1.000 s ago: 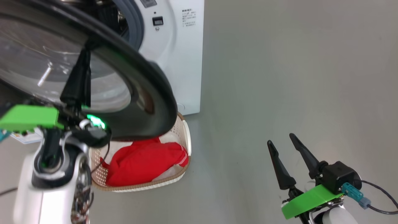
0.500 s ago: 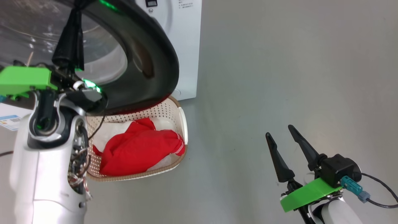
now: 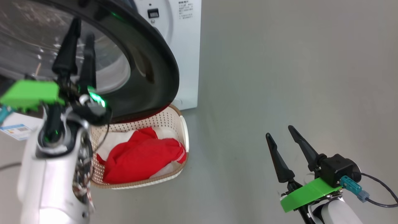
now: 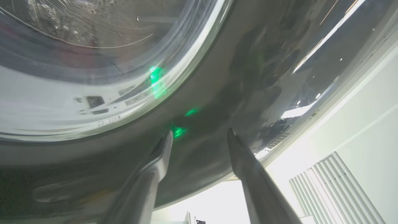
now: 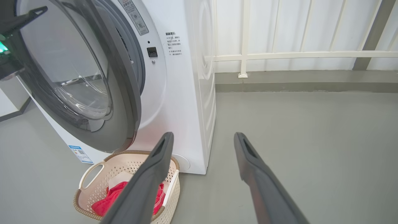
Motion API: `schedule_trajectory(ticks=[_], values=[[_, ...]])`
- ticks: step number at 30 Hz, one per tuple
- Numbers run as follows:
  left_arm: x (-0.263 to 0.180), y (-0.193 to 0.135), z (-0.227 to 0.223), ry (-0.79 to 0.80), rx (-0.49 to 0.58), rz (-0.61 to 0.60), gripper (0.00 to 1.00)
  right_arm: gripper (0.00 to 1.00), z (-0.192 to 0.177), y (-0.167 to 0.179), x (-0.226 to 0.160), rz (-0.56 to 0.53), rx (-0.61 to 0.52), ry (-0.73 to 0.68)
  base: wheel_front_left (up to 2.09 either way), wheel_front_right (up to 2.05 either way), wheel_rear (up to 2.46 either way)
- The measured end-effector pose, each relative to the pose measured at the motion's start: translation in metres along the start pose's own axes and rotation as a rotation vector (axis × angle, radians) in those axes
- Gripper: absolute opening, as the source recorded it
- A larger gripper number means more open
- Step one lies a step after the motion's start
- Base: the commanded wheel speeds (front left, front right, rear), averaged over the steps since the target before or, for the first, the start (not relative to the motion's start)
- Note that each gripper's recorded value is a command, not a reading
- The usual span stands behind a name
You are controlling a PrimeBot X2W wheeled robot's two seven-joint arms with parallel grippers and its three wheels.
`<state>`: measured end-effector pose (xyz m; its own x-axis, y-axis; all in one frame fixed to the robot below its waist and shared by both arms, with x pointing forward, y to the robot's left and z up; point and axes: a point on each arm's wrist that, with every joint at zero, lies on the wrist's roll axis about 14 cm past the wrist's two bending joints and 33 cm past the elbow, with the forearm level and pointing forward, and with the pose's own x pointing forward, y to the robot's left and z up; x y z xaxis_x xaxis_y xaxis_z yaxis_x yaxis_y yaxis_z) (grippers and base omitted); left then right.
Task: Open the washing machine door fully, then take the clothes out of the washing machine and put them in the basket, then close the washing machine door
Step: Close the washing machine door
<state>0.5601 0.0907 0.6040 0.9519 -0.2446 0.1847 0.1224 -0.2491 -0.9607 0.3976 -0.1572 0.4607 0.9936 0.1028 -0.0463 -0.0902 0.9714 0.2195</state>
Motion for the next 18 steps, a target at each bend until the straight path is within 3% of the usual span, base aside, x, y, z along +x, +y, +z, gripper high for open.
schedule_trajectory(ticks=[3,8,11,18], values=[[-0.018,0.01,0.005,-0.022,0.031,0.018,1.0,1.0,0.007,0.003,-0.002,0.007,-0.001,-0.018,0.0,0.0,0.0],[-0.052,0.025,0.016,-0.068,0.201,0.07,1.0,1.0,0.012,0.006,-0.013,0.012,0.002,-0.033,0.0,0.0,0.0],[-0.07,0.016,0.019,-0.098,0.295,0.036,1.0,1.0,0.015,0.008,-0.021,0.013,0.003,-0.042,0.0,0.0,0.0],[-0.12,0.006,0.015,-0.11,0.681,0.003,1.0,1.0,0.022,0.011,-0.037,0.015,0.006,-0.069,0.0,0.0,0.0]])
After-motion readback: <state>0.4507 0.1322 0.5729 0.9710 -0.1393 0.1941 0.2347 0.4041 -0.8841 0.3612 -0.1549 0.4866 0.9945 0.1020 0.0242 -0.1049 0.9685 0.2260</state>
